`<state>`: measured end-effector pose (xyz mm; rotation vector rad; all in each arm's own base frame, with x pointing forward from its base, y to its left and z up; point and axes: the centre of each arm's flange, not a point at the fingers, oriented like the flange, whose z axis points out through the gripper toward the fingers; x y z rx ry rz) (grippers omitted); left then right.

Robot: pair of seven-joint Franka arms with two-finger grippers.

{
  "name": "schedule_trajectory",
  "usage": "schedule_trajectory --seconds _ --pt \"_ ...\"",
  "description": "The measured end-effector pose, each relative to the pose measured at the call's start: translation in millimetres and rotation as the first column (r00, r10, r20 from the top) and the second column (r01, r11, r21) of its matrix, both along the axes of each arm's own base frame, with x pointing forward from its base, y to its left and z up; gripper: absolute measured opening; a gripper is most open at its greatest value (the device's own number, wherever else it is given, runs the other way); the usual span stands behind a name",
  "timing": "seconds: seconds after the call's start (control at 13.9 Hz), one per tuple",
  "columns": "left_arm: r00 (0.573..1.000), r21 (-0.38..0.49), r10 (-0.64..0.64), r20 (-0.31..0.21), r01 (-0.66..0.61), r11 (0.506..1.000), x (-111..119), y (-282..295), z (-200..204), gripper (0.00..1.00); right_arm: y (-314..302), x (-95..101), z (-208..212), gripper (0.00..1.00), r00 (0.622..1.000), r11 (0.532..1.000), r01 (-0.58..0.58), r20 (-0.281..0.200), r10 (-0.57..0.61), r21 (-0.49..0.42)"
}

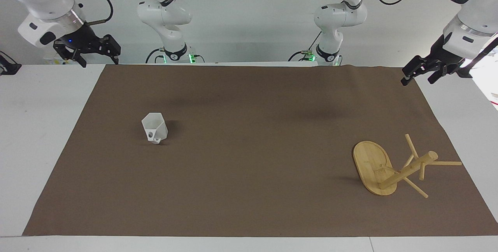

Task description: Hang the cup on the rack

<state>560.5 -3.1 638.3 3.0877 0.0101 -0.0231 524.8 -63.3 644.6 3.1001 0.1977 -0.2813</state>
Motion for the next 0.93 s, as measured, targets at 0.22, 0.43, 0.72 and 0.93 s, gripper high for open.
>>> schedule_trajectory --seconds 0.22,0.43,0.72,0.93 --pt "1.000 0.000 0.000 0.000 0.000 1.000 0 0 0 1.00 0 0.0 0 1.00 1.000 1.000 0.000 0.000 0.000 0.000" --pt "1.000 0.000 0.000 0.000 0.000 1.000 0 0 0 1.00 0 -0.1 -1 1.00 1.000 1.000 0.000 -0.001 0.000 0.000" --pt "1.000 0.000 0.000 0.000 0.000 1.000 0 0 0 1.00 -8 -0.6 -10 1.00 0.994 0.994 -0.105 -0.007 0.105 0.038" --pt "1.000 0.000 0.000 0.000 0.000 1.000 0 0 0 1.00 -44 -1.3 -35 1.00 0.927 0.913 -0.372 0.117 0.356 0.165"
